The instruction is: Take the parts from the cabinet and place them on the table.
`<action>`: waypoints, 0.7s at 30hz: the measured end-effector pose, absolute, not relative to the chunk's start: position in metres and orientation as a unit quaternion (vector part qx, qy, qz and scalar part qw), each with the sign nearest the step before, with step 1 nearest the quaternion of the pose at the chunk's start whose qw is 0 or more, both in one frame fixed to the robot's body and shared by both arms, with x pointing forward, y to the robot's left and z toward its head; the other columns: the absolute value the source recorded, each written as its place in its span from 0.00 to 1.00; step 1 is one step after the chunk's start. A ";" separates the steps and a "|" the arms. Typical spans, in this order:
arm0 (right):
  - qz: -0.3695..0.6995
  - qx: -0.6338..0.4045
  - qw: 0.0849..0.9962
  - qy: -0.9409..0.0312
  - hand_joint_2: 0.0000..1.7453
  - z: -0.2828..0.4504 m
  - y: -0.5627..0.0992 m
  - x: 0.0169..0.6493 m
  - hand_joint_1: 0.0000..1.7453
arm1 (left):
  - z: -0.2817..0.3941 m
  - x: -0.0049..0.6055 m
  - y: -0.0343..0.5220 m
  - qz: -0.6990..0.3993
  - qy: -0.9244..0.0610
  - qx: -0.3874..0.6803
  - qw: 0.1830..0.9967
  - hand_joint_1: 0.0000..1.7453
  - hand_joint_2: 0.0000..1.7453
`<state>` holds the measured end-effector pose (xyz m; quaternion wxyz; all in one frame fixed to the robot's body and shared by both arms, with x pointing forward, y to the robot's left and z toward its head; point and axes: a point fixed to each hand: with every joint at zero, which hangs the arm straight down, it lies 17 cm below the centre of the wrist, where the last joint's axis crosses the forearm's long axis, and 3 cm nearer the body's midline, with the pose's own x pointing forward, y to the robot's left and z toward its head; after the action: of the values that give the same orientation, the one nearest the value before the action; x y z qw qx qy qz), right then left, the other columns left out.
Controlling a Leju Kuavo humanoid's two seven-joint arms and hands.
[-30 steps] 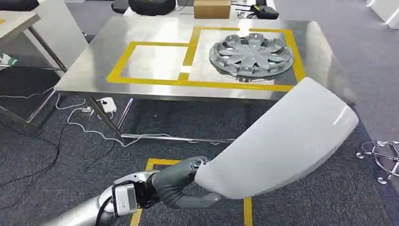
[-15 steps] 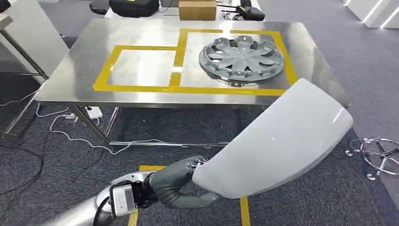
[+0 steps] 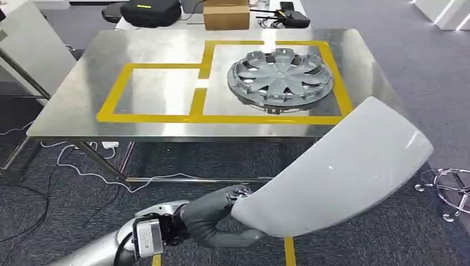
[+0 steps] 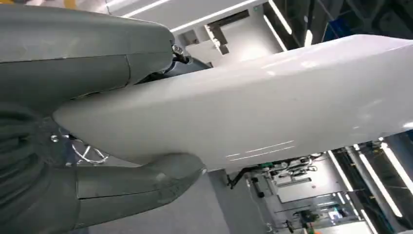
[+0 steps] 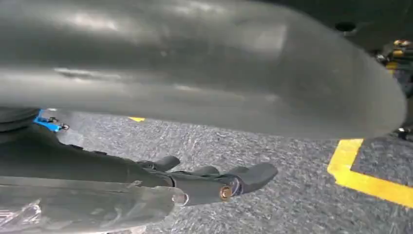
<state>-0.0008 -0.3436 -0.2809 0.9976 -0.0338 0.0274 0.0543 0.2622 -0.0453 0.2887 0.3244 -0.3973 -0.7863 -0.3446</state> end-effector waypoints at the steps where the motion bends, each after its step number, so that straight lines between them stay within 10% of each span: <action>1: 0.054 -0.034 0.998 0.027 0.00 -0.281 -0.344 0.000 0.00 | 0.289 0.263 -0.045 -0.345 -0.787 -0.397 0.323 1.00 1.00; 21: 0.058 -0.032 0.997 0.030 0.00 -0.281 -0.341 -0.002 0.00 | 0.287 0.259 -0.046 -0.344 -0.787 -0.395 0.324 1.00 1.00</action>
<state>-0.0022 -0.3409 -0.2811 0.9974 -0.0318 0.0301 0.0577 0.2591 -0.0456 0.2873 0.3244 -0.3953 -0.7873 -0.3445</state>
